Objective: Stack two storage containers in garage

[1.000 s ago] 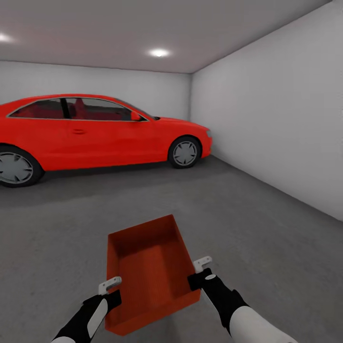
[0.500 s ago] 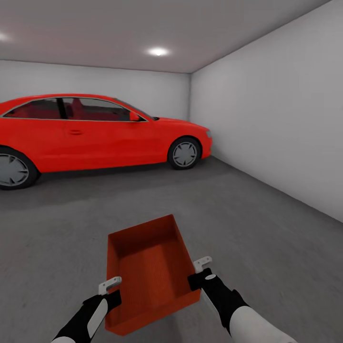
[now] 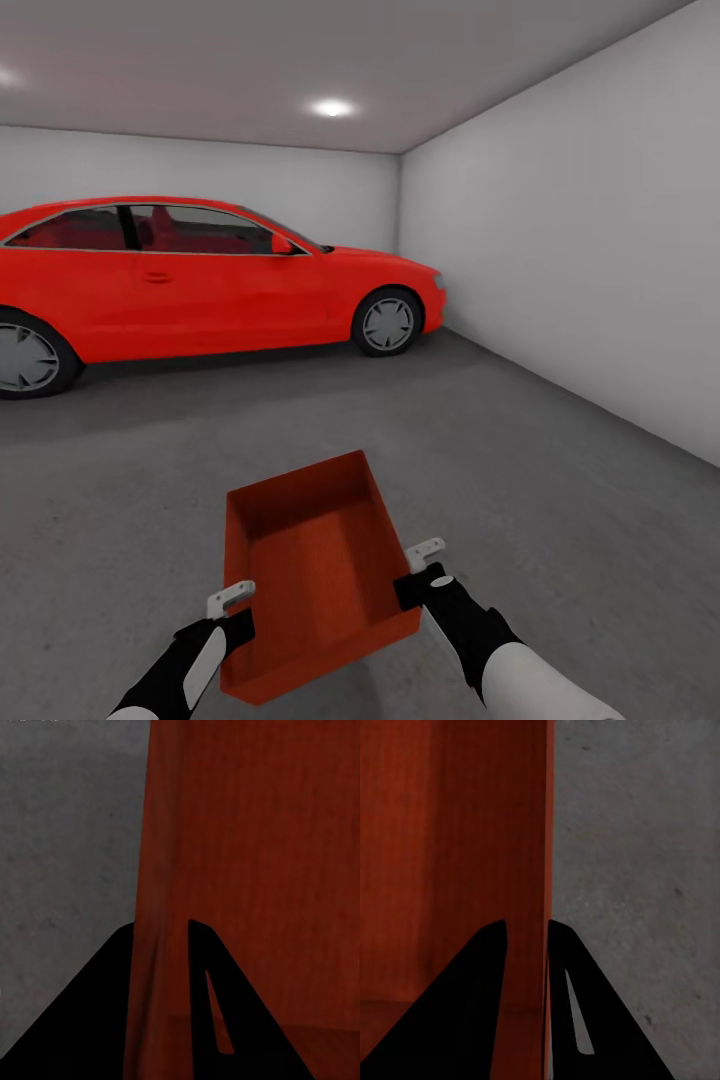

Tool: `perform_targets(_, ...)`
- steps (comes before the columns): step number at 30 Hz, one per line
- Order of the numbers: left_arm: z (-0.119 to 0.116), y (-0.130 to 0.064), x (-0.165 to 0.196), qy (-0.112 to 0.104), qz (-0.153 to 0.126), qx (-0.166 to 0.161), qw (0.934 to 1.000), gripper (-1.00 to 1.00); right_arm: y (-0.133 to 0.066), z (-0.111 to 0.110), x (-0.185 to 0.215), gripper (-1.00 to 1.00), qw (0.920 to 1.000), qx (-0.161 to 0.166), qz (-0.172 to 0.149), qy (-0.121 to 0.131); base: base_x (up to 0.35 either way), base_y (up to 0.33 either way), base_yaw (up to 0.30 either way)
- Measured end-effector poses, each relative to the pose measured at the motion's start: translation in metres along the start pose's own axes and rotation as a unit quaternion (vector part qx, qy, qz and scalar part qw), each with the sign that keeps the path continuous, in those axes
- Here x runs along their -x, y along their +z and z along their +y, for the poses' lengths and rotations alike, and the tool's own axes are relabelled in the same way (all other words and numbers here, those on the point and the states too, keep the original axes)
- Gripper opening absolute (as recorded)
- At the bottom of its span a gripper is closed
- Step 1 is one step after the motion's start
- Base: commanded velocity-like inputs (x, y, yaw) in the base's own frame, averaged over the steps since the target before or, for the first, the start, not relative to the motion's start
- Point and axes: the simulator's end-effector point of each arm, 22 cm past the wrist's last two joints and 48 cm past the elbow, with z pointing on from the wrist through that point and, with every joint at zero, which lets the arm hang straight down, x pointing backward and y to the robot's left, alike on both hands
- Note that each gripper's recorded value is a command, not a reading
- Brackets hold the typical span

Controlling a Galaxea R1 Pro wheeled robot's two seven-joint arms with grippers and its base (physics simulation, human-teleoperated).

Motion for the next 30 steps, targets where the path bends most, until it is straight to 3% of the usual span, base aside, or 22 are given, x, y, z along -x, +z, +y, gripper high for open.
perform_targets(11,0.0,0.0,0.0,0.0,0.0,0.0,1.0,-1.0,0.0,0.0,0.0,-1.0,1.0,-0.001,0.0,0.0,0.0,0.0,0.0)
perform_targets(30,0.012,0.032,-0.032,0.0,0.005,0.003,1.0,-1.0,0.027,0.008,-0.038,-1.0,1.0,0.001,0.005,0.0,0.0,0.0,0.0)
